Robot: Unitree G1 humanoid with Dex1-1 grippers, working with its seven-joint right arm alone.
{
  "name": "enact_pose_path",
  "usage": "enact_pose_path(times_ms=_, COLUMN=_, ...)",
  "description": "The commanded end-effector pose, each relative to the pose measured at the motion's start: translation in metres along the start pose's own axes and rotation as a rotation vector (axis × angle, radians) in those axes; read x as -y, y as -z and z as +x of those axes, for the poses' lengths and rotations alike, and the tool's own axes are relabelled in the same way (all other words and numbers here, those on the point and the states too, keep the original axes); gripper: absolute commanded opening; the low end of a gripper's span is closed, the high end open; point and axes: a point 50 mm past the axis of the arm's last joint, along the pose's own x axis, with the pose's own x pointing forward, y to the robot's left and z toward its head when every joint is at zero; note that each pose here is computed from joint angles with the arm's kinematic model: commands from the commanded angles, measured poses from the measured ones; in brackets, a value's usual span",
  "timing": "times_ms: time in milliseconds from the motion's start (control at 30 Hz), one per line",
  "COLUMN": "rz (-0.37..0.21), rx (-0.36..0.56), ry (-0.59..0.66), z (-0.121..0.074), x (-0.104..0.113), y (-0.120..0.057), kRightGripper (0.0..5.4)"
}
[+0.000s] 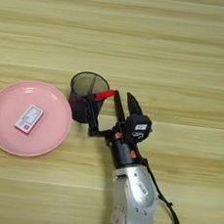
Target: Move the objects on the table
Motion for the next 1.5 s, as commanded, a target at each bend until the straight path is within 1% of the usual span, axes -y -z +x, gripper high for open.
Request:
enact_pose_path(times_ms=33, rz=-0.037, rx=0.104, ry=-0.03, z=0.019, x=-0.001, y=-0.017, kRightGripper=5.38)
enact_pose_path(times_ms=300, rz=-0.029, rx=0.118, ry=-0.04, z=0.027, x=-0.003, y=-0.017, kRightGripper=5.38)
enact_pose_path(times_ms=467, rz=-0.012, rx=0.119, ry=-0.051, z=0.031, x=-0.006, y=-0.015, kRightGripper=5.38)
enact_pose_path(times_ms=733, rz=0.018, rx=0.102, ry=-0.063, z=0.033, x=-0.011, y=-0.008, kRightGripper=5.38)
enact_pose_path(times_ms=933, rz=0.025, rx=0.093, ry=-0.062, z=0.034, x=-0.011, y=-0.005, kRightGripper=5.38)
enact_pose_path(times_ms=967, rz=0.026, rx=0.091, ry=-0.06, z=0.034, x=-0.01, y=-0.005, kRightGripper=5.17)
enact_pose_path(times_ms=1067, rz=0.028, rx=0.092, ry=-0.055, z=0.035, x=-0.009, y=-0.004, kRightGripper=4.86)
enact_pose_path(times_ms=1333, rz=0.025, rx=0.103, ry=-0.045, z=0.034, x=-0.007, y=-0.007, kRightGripper=3.65)
enact_pose_path(times_ms=1500, rz=0.025, rx=0.104, ry=-0.046, z=0.035, x=-0.006, y=-0.007, kRightGripper=3.19)
